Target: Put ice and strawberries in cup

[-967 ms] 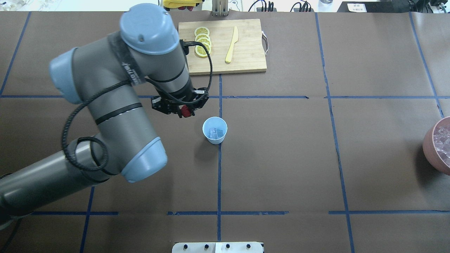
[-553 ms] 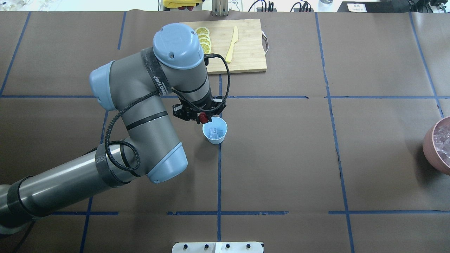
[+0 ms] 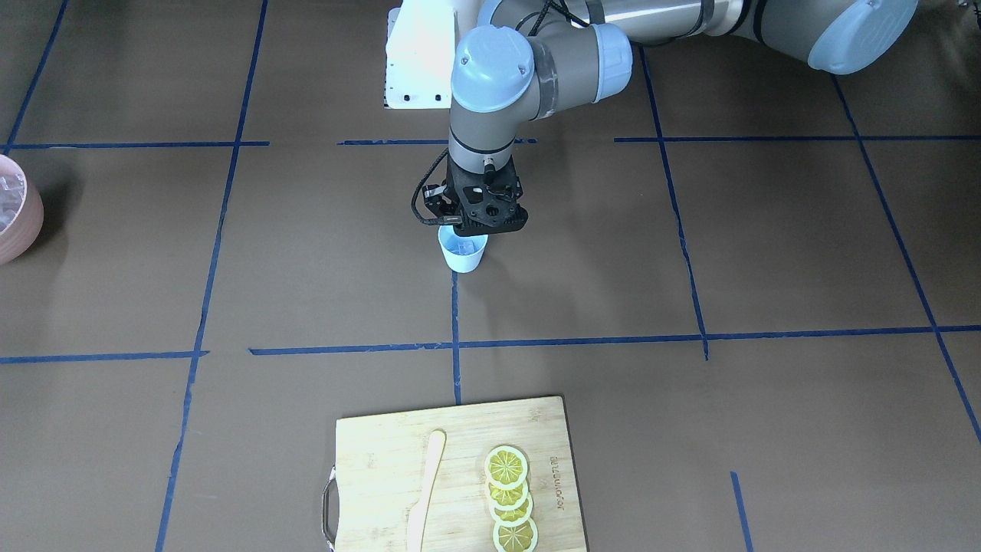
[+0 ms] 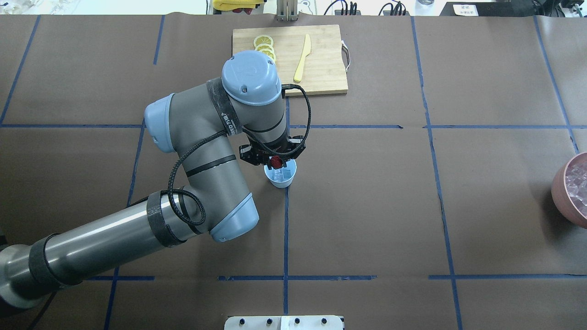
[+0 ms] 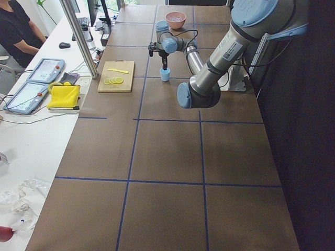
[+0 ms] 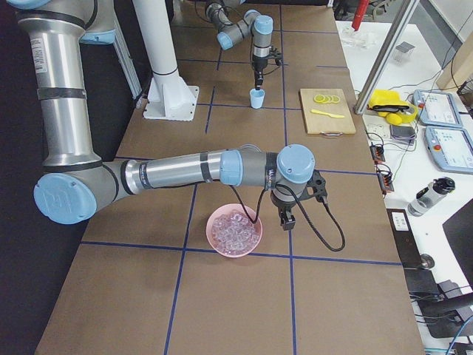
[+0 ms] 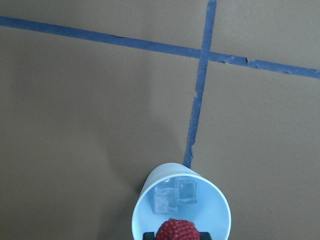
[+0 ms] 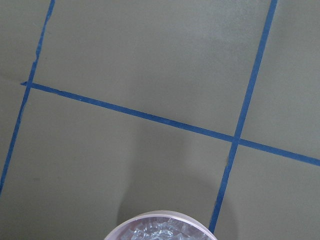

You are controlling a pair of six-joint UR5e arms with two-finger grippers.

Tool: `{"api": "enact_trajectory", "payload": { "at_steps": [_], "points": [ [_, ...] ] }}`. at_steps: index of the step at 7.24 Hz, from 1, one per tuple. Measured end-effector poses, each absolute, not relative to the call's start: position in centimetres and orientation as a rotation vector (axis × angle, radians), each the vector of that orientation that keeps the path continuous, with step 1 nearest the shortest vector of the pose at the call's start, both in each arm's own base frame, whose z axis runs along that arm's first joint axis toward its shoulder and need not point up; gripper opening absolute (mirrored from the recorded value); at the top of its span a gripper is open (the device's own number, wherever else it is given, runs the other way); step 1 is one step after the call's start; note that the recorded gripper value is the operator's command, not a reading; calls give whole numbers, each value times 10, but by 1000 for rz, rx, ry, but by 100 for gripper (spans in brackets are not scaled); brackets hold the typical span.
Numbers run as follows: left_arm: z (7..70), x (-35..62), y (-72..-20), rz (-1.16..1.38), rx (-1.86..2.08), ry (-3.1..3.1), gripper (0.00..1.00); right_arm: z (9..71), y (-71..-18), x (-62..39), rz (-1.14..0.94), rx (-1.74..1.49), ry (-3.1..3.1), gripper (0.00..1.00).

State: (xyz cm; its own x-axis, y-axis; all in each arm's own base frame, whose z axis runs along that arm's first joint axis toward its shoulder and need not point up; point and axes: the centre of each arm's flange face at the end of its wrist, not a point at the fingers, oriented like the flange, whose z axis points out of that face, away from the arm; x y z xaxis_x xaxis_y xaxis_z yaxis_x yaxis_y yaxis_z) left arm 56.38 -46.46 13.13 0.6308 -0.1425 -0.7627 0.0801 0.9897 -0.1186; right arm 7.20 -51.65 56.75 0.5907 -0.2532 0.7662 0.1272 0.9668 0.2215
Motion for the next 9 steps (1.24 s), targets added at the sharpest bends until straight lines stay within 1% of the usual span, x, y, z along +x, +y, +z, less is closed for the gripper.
{"api": "enact_trajectory", "payload": {
  "at_steps": [6,7,8,9],
  "points": [
    [129,557,-464,-101,-57,884,100,569,-515,80,-203,149,-904,99],
    [130,542,-471,-83,-37,874,100,576,-513,84,-186,136,-896,99],
    [143,516,-479,-45,-8,846,100,582,-512,90,-161,126,-887,99],
    [169,480,-486,0,24,816,100,587,-509,98,-134,119,-880,99]
  ]
}}
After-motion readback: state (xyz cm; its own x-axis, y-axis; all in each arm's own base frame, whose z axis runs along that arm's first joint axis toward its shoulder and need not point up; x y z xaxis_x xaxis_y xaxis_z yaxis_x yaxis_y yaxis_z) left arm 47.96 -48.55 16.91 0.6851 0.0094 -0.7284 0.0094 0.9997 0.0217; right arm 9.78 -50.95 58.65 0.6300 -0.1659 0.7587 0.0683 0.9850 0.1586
